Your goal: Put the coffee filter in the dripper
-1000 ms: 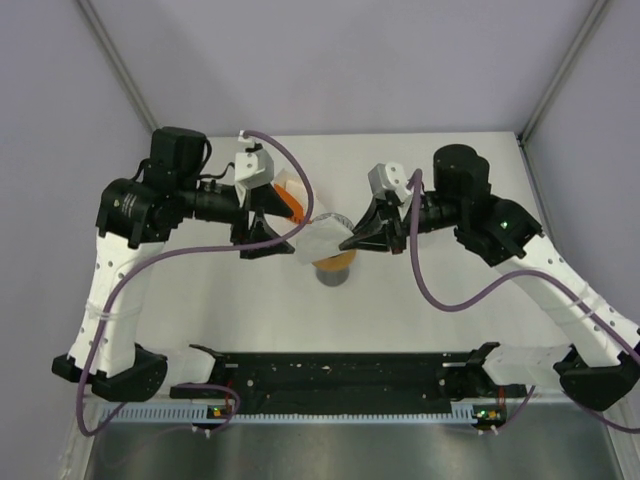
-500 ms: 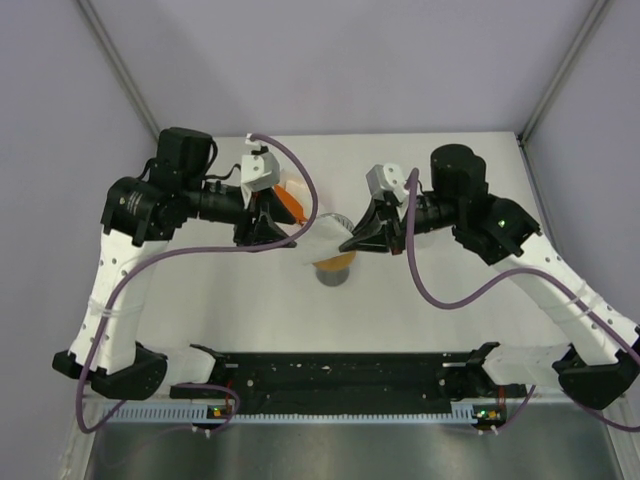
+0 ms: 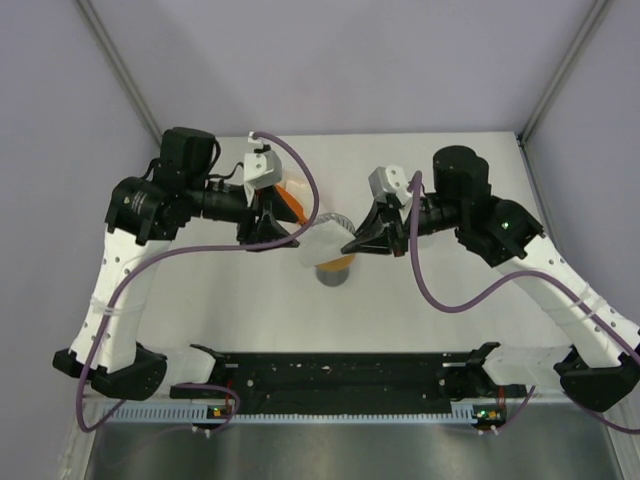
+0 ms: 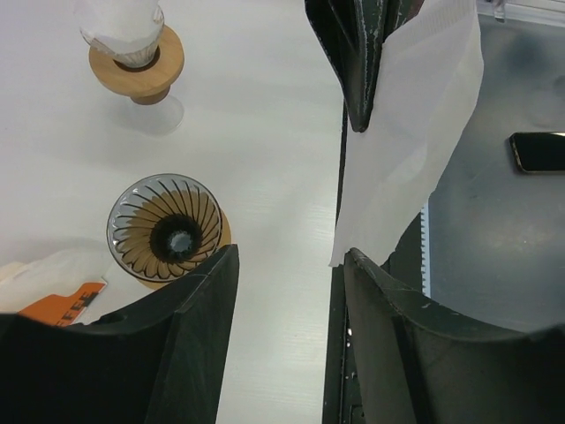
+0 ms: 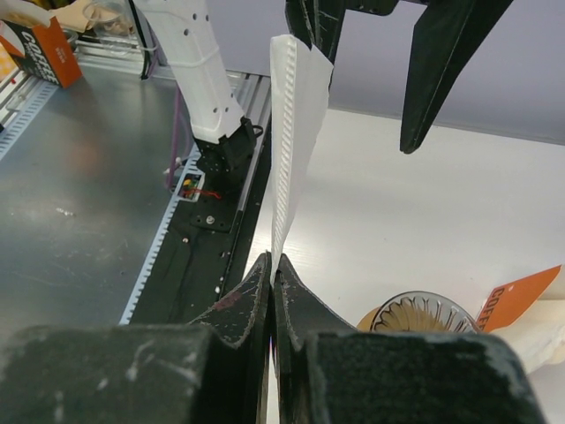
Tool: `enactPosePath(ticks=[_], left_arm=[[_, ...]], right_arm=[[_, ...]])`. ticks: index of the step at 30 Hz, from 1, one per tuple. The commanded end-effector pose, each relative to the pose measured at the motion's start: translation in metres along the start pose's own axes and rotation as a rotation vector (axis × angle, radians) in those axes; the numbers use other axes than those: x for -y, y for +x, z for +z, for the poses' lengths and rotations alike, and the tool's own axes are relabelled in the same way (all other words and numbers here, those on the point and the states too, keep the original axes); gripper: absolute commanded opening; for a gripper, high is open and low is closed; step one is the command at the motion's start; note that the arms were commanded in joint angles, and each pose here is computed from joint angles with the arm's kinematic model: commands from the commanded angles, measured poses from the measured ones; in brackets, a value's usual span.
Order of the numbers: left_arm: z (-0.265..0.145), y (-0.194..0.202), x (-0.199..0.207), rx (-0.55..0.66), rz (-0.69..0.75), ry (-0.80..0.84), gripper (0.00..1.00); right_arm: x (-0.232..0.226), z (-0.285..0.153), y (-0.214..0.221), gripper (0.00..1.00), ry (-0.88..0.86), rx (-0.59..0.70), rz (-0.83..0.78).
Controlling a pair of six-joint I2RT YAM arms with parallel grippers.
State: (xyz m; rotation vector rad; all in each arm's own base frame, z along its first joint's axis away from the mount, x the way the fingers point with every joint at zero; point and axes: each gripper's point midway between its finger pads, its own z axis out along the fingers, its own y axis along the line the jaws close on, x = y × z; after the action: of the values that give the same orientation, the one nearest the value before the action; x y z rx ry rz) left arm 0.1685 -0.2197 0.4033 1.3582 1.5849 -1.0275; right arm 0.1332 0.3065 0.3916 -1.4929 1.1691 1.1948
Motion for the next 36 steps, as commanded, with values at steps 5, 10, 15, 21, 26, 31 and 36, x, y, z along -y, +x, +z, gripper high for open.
enactPosePath(ticks=[5,10,15,21,26,31,36], left_arm=[[0.013,-0.010,-0.003,0.051,-0.001,0.037,0.53],[0.024,-0.007,0.012,0.056,-0.018,0.129,0.56],[0.025,-0.002,0.022,0.060,-0.030,0.188,0.56],[0.027,-0.002,0.026,0.069,-0.056,0.220,0.17],[0.032,0.002,-0.007,0.033,-0.161,0.032,0.00],[0.013,0.003,-0.079,0.039,-0.332,-0.417,0.00],[-0.030,-0.015,-0.124,0.153,-0.451,-0.769,0.00]], right_arm=[[-0.005,-0.004,-0.008,0.00,-0.015,0.025,-0.045],[-0.002,-0.002,-0.007,0.00,-0.008,0.022,-0.047],[0.009,-0.001,-0.005,0.00,0.036,0.004,-0.037],[0.022,0.005,-0.002,0.00,0.057,0.000,-0.012],[0.062,-0.002,-0.003,0.40,0.281,-0.011,0.035],[0.122,-0.034,-0.005,0.70,0.686,0.010,0.140],[0.148,-0.046,-0.016,0.66,0.869,0.081,0.293]])
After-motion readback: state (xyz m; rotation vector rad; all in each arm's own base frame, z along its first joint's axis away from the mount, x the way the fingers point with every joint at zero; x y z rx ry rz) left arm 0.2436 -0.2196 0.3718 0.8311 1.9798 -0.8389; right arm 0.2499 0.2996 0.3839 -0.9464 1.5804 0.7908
